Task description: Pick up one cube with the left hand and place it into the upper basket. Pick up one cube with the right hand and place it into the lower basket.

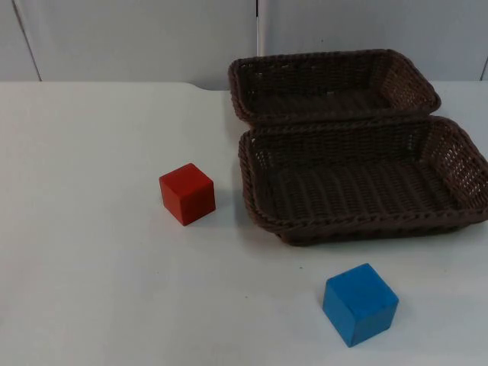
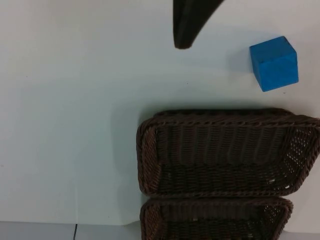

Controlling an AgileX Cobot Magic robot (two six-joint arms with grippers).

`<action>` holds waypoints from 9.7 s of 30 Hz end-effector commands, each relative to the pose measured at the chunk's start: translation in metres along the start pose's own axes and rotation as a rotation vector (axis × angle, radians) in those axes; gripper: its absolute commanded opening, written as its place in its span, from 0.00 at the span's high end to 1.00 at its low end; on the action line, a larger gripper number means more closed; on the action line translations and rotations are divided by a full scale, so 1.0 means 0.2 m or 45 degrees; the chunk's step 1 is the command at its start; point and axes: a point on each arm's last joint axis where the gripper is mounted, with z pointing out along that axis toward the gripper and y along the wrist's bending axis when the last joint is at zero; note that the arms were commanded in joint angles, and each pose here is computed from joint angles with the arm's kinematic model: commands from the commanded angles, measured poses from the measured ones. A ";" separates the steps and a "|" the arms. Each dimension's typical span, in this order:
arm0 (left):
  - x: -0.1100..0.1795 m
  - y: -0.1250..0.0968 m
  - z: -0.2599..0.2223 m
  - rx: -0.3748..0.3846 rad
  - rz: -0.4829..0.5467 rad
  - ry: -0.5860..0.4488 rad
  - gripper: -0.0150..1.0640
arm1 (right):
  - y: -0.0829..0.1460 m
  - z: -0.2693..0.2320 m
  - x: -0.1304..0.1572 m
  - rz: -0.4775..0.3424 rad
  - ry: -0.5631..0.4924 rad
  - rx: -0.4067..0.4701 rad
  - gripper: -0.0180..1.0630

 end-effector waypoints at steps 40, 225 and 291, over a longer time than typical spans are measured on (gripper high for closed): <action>-0.40 0.07 0.41 0.113 0.103 0.116 0.01 | 0.00 0.00 0.01 0.003 0.003 0.006 0.01; -0.69 -0.57 2.20 0.519 0.410 0.174 0.99 | 0.00 0.00 0.01 0.003 0.003 0.006 0.01; -0.92 -0.57 1.96 0.488 0.511 0.166 0.30 | 0.00 0.00 0.01 0.003 0.003 0.006 0.01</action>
